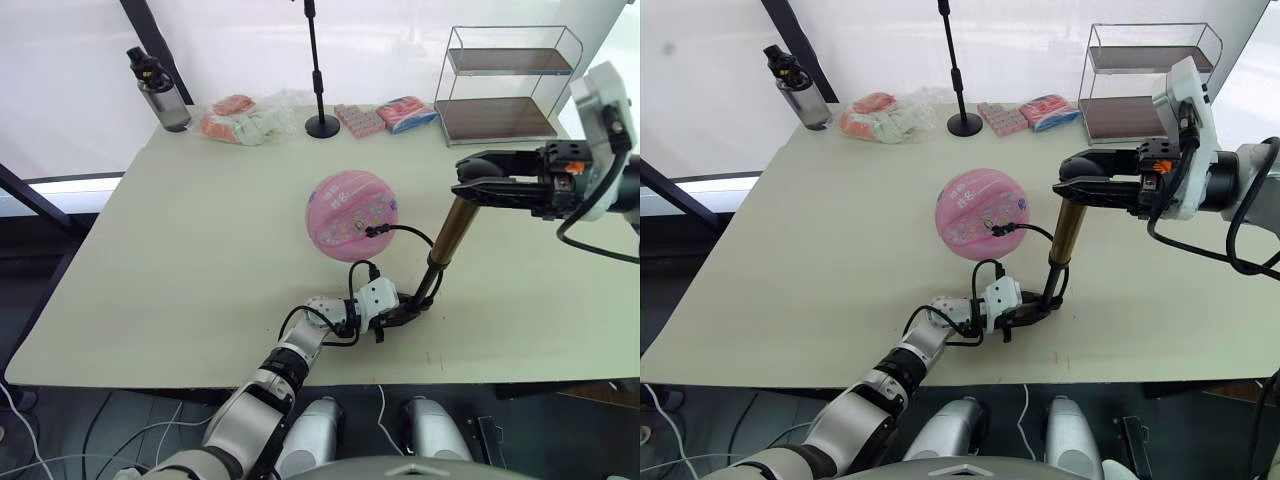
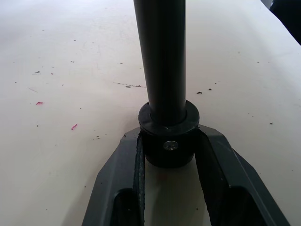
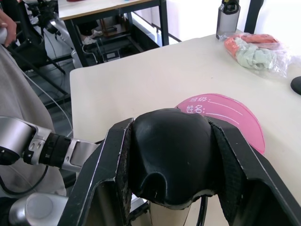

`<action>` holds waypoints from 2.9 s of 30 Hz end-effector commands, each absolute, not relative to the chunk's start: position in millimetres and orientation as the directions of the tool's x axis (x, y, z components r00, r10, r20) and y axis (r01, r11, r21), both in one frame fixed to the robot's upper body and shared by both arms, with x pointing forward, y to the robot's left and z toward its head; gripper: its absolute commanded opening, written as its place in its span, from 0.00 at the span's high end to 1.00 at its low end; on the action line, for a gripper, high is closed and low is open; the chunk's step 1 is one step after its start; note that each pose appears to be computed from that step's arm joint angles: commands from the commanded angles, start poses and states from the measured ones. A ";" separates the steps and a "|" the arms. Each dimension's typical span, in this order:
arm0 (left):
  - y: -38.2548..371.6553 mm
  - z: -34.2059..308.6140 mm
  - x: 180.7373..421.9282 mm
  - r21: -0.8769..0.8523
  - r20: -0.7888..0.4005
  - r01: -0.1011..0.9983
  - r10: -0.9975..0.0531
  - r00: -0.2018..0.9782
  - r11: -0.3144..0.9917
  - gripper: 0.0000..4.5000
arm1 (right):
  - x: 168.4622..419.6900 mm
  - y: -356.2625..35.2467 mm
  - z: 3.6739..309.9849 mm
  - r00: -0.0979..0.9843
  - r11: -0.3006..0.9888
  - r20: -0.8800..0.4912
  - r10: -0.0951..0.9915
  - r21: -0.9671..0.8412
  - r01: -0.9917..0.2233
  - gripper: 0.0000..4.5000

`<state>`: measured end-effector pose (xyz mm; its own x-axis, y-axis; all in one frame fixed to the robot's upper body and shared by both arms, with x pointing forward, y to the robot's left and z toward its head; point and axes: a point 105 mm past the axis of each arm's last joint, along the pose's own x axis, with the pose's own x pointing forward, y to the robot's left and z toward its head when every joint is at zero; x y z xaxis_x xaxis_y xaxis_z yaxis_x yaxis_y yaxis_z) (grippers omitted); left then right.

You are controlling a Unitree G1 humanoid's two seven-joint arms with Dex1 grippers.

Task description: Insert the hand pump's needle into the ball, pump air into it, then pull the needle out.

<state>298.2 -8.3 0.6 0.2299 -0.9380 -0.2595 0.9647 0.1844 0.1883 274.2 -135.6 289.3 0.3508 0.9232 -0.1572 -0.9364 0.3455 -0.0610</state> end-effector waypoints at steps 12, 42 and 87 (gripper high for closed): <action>7.1 -34.5 281.9 0.104 -0.379 0.980 -0.905 0.194 0.167 0.76 | 273.4 -134.9 272.0 0.388 0.377 -0.157 0.908 -0.100 -0.921 0.62; 6.7 -34.7 280.8 0.100 -0.379 0.981 -0.905 0.192 0.166 0.76 | 272.5 -117.8 138.7 0.437 0.428 -0.304 0.847 -0.099 -0.898 0.62; 5.4 -34.2 282.1 0.102 -0.378 0.981 -0.906 0.189 0.162 0.76 | 273.8 -148.5 324.1 0.441 0.420 -0.085 0.893 -0.187 -0.888 0.62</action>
<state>297.9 -10.8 2.8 0.2229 -0.9417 -0.2521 0.9656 0.1777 0.1900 277.5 -144.2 295.1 0.3960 0.8989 -0.1875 -0.9183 0.3881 -0.0784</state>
